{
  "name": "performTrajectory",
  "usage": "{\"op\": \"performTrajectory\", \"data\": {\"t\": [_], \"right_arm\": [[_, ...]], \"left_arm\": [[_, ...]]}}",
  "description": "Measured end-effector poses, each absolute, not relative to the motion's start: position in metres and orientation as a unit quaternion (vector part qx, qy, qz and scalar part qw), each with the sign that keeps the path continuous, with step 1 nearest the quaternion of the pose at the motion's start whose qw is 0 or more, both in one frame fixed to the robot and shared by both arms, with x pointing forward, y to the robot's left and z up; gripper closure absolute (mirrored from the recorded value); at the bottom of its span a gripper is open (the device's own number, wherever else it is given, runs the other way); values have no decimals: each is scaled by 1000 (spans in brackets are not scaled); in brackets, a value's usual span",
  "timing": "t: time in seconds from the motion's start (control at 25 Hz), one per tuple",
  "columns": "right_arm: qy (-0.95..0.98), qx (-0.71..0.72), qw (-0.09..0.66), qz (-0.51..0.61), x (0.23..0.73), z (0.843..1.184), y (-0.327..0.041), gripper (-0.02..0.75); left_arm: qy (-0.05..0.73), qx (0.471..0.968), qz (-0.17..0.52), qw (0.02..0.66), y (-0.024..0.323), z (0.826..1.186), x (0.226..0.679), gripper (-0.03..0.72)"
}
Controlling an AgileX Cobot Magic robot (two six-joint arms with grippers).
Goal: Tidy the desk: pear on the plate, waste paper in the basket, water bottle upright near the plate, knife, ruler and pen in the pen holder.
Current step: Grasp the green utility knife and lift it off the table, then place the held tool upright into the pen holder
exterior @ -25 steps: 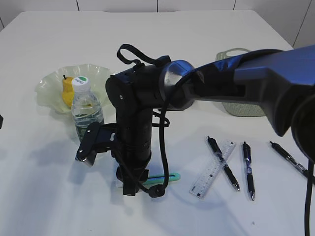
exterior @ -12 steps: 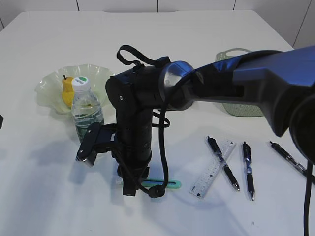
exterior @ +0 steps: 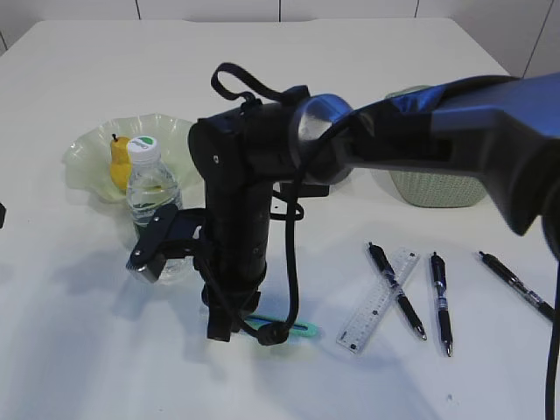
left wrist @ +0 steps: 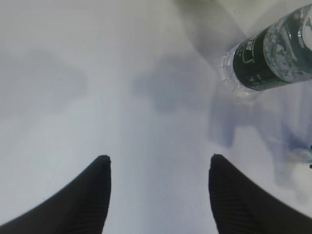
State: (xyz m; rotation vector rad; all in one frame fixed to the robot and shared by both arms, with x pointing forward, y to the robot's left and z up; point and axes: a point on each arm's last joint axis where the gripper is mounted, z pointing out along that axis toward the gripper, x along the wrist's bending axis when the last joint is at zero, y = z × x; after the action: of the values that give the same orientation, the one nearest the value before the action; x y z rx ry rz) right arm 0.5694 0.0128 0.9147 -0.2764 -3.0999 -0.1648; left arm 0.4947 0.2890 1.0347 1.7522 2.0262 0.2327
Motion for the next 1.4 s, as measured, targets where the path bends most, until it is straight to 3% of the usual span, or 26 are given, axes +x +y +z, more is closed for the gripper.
{"op": "performTrajectory", "data": {"t": [0.4, 0.76, 1.0, 1.4], "right_arm": [[-985, -122, -37, -113, 578, 985, -9, 590], [-943, -245, -76, -214, 618, 1046, -84, 590], [-899, -316, -112, -282, 644, 1061, -120, 590], [-831, -331, -241, -377, 674, 1072, -118, 590]], "left_arm": [[735, 636, 83, 223, 289, 1035, 494, 240], [736, 639, 72, 213, 288, 1033, 492, 240], [737, 643, 57, 201, 288, 1032, 489, 240], [737, 644, 52, 197, 288, 1032, 487, 240]]}}
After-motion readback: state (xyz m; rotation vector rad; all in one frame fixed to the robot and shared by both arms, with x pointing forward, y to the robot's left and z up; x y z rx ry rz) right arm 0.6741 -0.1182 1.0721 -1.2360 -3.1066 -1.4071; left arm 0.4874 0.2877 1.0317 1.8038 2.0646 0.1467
